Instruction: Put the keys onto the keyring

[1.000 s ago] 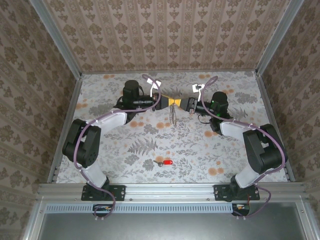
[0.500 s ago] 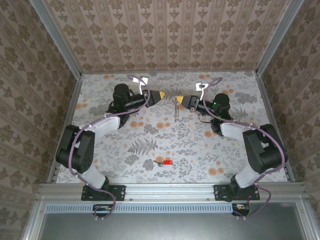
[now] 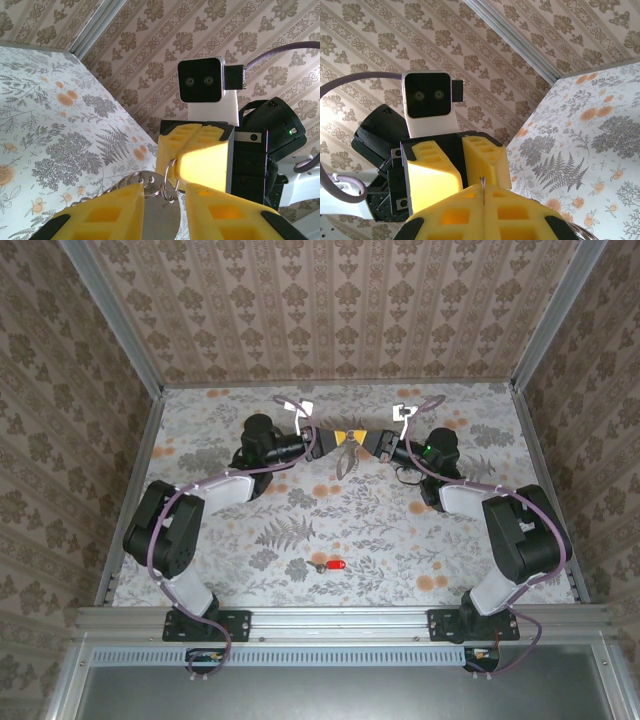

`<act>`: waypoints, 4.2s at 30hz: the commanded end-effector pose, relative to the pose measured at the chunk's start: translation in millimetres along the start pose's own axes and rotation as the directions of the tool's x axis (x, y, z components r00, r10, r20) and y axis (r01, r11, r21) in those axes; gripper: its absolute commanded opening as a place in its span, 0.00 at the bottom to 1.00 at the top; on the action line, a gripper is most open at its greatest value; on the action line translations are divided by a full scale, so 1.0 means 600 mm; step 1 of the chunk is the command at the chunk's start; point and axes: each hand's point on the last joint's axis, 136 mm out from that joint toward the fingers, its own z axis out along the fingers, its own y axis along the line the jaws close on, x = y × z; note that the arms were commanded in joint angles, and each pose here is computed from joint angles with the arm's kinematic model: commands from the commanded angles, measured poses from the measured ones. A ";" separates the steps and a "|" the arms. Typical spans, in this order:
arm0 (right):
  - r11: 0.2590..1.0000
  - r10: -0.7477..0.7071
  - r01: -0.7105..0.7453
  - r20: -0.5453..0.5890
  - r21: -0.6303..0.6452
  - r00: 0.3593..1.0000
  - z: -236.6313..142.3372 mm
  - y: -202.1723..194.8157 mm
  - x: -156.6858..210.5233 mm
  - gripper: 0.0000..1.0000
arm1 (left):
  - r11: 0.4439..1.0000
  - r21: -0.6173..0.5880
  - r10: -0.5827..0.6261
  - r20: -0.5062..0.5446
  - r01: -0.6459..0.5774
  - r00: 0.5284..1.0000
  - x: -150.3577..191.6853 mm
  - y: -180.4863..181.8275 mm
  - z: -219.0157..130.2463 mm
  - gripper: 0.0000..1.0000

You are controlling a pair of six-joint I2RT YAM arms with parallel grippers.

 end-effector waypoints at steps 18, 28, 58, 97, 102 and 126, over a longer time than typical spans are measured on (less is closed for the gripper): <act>0.999 -0.035 0.036 0.034 -0.033 0.999 0.006 0.017 -0.018 0.00 | 0.996 0.084 0.036 0.001 -0.036 0.999 -0.011 -0.032 0.022 0.28; 0.999 -0.029 0.030 0.033 -0.023 0.999 0.006 0.013 -0.016 0.00 | 0.995 0.089 0.040 0.008 -0.041 0.999 -0.014 -0.034 0.025 0.17; 0.998 -0.018 0.013 0.076 0.056 0.997 -0.036 -0.012 -0.034 0.29 | 0.992 0.104 0.075 -0.022 -0.072 0.997 -0.009 -0.026 0.006 0.00; 0.997 -0.022 0.015 -0.103 -0.074 0.994 0.009 0.026 0.027 0.29 | 0.964 0.238 0.156 -0.161 -0.115 0.975 0.006 -0.068 -0.001 0.00; 0.996 -0.026 0.017 -0.108 -0.084 0.994 0.013 0.030 0.028 0.16 | 0.964 0.241 0.154 -0.166 -0.111 0.974 0.009 -0.067 0.001 0.00; 0.999 -0.035 0.032 -0.067 -0.044 0.997 0.003 0.018 0.012 0.00 | 0.993 0.086 0.084 0.000 -0.083 0.996 -0.027 -0.021 -0.037 0.34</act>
